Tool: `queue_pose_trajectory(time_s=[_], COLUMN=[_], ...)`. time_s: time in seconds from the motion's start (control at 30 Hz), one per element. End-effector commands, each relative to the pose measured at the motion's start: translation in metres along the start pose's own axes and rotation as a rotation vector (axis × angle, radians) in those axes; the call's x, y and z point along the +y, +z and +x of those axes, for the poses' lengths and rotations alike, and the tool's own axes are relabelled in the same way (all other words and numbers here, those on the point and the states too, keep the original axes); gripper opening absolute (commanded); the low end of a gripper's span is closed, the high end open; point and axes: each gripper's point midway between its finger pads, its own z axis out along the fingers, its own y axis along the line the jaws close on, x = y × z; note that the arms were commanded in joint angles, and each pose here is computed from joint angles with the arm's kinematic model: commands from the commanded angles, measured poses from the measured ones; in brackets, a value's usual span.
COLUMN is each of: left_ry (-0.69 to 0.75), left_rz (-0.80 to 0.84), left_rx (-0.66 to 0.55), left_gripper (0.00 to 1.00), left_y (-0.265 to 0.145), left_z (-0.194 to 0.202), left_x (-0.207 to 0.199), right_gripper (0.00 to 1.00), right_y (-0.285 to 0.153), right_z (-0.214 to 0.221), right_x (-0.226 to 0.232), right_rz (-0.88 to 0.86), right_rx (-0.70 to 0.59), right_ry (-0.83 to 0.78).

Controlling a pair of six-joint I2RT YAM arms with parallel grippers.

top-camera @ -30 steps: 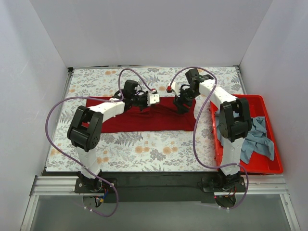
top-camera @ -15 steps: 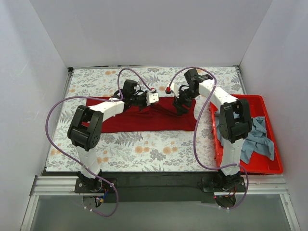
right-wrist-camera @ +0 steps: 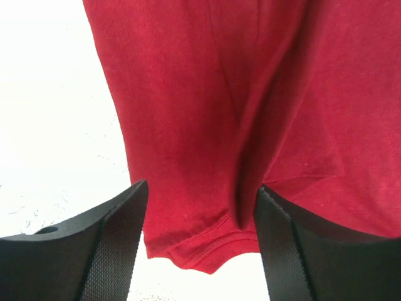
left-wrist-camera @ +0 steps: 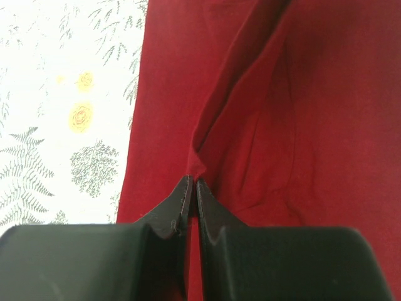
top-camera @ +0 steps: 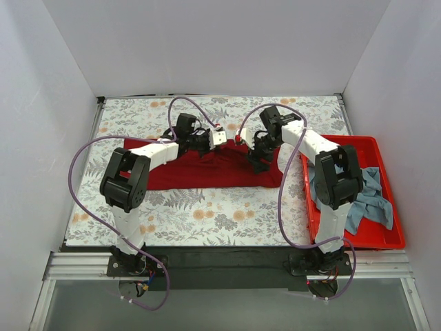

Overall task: Fold and stack the t-shirts
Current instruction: Fold the tshirt

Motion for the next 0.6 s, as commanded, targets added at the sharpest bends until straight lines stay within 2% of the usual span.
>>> queue_pose_trajectory(time_s=[0.0, 0.07, 0.1, 0.2, 0.23, 0.57], left_ry=[0.020, 0.018, 0.013, 0.000, -0.004, -0.093], left_rz=[-0.026, -0.023, -0.026, -0.022, -0.023, -0.074], left_rx=[-0.036, -0.041, -0.041, -0.051, -0.053, -0.054], left_gripper=[0.00, 0.00, 0.00, 0.00, 0.00, 0.00], left_y=[-0.008, -0.008, -0.009, -0.011, -0.012, -0.017], left_z=[-0.016, -0.017, -0.016, -0.018, -0.018, -0.007], left_x=[0.016, 0.015, 0.017, 0.016, 0.017, 0.031], right_gripper=[0.69, 0.60, 0.47, 0.17, 0.02, 0.01], right_y=[-0.003, -0.001, 0.000, -0.002, -0.004, -0.017], right_z=[-0.008, -0.008, -0.009, -0.013, -0.018, -0.042], right_x=[-0.013, -0.018, -0.026, -0.040, -0.047, -0.098], right_rz=[0.083, 0.106, 0.139, 0.188, 0.216, 0.383], right_rx=[0.010, 0.018, 0.025, 0.028, 0.020, 0.001], right_ry=[-0.050, -0.049, -0.052, -0.046, -0.051, -0.058])
